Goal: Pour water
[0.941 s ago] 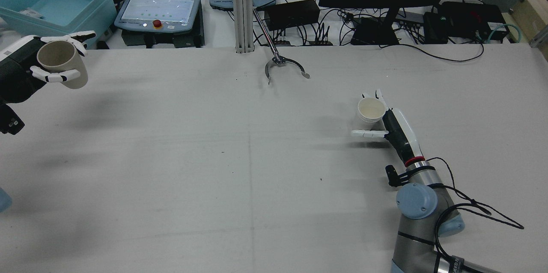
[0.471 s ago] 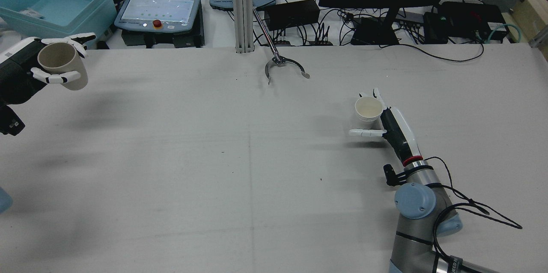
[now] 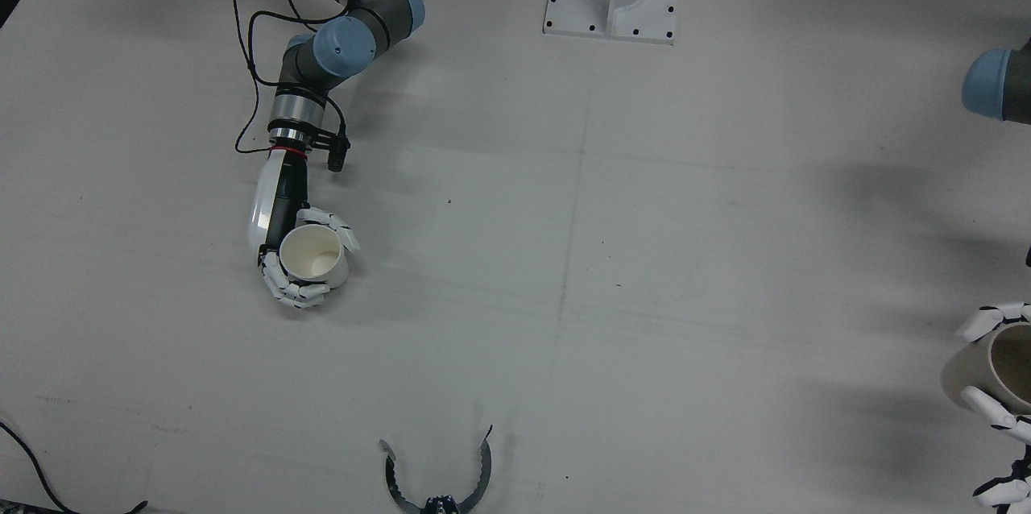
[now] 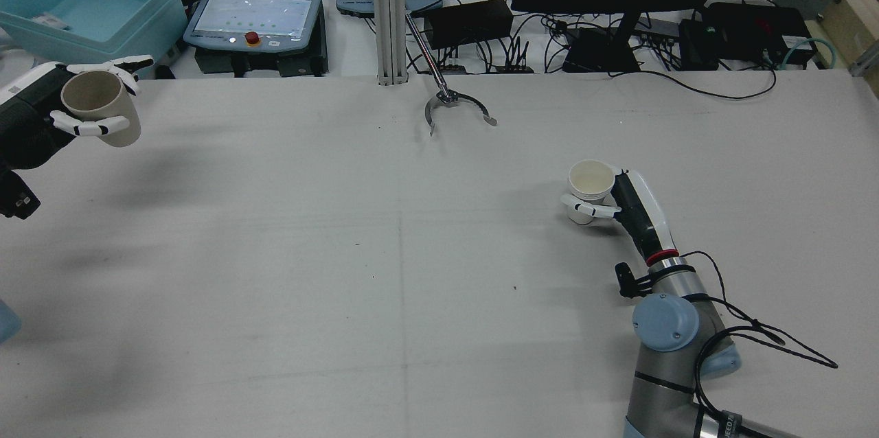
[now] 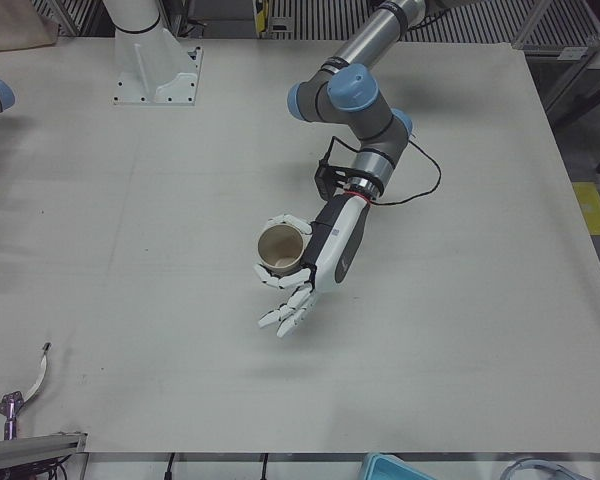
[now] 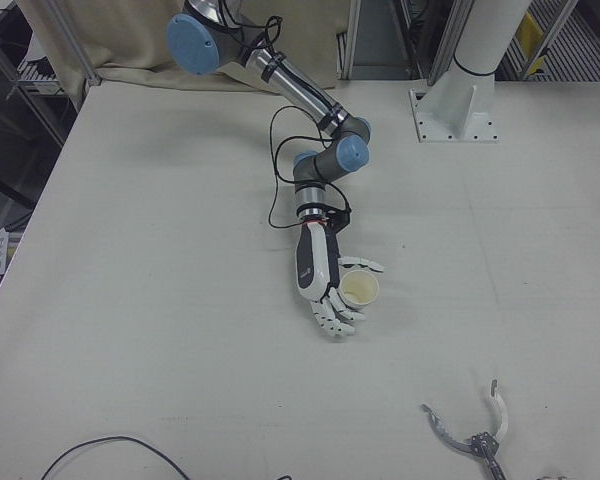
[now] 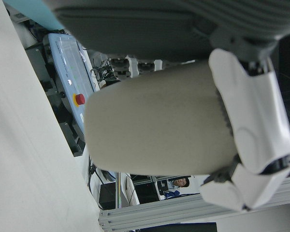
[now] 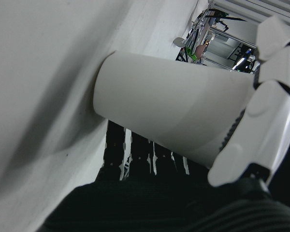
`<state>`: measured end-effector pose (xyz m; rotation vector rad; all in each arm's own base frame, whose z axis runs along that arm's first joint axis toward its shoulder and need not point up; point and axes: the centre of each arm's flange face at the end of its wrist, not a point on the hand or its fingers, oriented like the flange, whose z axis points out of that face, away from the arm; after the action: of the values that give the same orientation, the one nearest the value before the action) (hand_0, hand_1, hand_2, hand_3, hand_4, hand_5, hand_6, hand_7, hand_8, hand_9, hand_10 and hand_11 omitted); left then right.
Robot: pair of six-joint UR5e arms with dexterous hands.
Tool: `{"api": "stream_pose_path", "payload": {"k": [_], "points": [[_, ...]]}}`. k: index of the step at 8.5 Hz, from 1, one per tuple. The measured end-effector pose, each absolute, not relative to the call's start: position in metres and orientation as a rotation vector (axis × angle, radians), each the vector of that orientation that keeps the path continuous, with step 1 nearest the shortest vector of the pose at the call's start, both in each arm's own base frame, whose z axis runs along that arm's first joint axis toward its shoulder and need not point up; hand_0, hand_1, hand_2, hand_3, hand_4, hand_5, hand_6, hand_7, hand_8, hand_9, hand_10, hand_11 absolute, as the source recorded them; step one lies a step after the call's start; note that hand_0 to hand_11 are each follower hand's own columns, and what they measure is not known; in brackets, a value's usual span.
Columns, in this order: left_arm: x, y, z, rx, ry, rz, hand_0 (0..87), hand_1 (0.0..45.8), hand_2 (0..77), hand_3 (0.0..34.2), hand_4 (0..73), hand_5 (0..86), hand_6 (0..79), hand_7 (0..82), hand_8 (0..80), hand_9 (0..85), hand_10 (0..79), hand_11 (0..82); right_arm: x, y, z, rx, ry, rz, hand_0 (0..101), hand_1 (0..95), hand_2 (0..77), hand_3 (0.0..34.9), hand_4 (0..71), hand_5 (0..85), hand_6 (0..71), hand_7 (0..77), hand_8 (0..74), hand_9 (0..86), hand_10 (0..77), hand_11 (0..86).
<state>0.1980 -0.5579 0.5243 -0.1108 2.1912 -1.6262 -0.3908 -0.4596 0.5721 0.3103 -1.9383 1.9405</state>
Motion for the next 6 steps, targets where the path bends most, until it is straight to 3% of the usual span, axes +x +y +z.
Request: {"api": "stream_pose_path", "payload": {"k": [1, 2, 3, 4, 6], "points": [[0.199, -0.558, 0.527, -0.111, 2.186, -1.629, 49.6, 9.3, 45.8, 0.0, 53.5, 35.5, 17.5, 15.3, 6.5, 9.8, 5.4, 8.7, -0.391, -0.460, 0.572, 0.312, -1.938, 1.940, 42, 14.2, 31.6, 0.0, 16.9, 48.0, 44.7, 52.9, 36.0, 38.2, 20.7, 34.4], [0.200, -0.558, 0.529, -0.111, 2.182, -1.631, 49.6, 9.3, 45.8, 0.0, 53.5, 35.5, 17.5, 15.3, 6.5, 9.8, 6.5, 8.7, -0.391, -0.460, 0.571, 0.312, -1.939, 1.940, 42, 14.2, 31.6, 0.0, 16.9, 48.0, 44.7, 52.9, 36.0, 38.2, 20.7, 34.4], [0.200, -0.559, 0.527, -0.113, 2.185, -1.628, 49.6, 9.3, 45.8, 0.0, 53.5, 35.5, 17.5, 15.3, 6.0, 9.8, 6.5, 8.7, -0.390, -0.459, 0.566, 0.304, -1.947, 1.938, 44, 10.9, 37.1, 0.0, 24.0, 54.0, 54.5, 58.4, 56.2, 55.1, 28.9, 42.5], [0.202, -0.559, 0.522, -0.117, 2.191, -1.618, 49.6, 9.3, 45.8, 0.0, 53.5, 35.5, 17.5, 15.3, 6.5, 9.8, 6.5, 8.7, -0.384, -0.462, 0.555, 0.304, -1.967, 1.937, 44, 10.9, 37.1, 0.0, 24.0, 54.0, 54.5, 58.4, 56.2, 55.1, 28.9, 42.5], [0.228, -0.568, 0.491, -0.153, 2.209, -1.573, 49.6, 9.3, 45.8, 0.0, 53.5, 36.0, 17.5, 15.3, 6.5, 9.8, 6.5, 8.7, -0.350, -0.475, 0.520, 0.362, -2.002, 1.940, 46, 9.8, 38.7, 0.0, 24.0, 56.7, 56.2, 60.5, 52.9, 63.3, 26.2, 38.7]]}}
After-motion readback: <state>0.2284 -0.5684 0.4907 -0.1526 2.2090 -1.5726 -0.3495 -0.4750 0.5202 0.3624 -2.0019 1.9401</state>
